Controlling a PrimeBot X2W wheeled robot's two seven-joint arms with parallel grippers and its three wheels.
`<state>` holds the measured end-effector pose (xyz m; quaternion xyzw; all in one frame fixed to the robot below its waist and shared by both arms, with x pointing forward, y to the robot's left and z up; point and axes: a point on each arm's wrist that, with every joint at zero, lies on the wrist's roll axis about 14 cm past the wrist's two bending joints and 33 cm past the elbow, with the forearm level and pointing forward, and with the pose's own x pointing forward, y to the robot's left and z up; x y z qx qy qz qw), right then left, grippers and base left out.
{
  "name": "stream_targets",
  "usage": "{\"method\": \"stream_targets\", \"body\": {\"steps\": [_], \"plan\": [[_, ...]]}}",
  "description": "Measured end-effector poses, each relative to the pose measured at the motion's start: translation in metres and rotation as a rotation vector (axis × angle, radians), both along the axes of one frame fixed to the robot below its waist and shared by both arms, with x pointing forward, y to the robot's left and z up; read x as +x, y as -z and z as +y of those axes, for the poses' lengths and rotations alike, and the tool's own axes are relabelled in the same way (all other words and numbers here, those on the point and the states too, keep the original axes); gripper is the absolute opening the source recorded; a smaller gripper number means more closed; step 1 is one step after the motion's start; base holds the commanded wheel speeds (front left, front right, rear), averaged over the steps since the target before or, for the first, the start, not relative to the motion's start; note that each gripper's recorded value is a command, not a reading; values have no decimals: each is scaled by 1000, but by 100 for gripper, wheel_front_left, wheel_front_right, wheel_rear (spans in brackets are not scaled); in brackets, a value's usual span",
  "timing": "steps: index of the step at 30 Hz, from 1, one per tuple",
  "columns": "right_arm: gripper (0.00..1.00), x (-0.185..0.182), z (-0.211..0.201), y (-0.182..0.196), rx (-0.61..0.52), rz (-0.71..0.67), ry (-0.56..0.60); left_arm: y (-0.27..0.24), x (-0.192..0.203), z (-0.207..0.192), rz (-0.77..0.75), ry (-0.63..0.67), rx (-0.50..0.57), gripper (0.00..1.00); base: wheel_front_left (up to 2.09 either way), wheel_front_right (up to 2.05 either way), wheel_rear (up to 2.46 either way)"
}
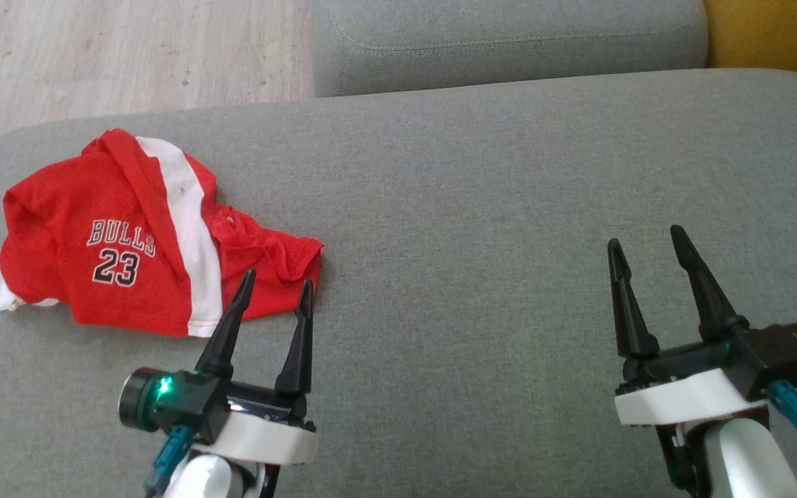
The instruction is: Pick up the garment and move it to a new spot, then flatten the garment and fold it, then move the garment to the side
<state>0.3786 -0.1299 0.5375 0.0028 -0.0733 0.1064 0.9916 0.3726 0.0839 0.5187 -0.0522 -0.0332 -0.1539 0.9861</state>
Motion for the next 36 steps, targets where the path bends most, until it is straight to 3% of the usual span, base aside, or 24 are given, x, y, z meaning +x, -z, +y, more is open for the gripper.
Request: {"method": "stream_targets", "body": {"steps": [11, 17, 25, 36], "plan": [[100, -2, -5, -5, 201, -4, 8, -14, 1, 6, -40, -4, -101, 100, 0, 0, 0], [100, -5, 3, 1, 257, 15, -12, 3, -8, 5, -11, 7, -68, 100, 0, 0, 0], [100, -8, 1, 24, 383, 104, 5, 20, -11, 9, 52, -3, -102, 100, 0, 0, 0], [100, -9, -1, 28, 375, 115, 13, 21, -11, 11, 61, -6, -122, 100, 0, 0, 0]]}}
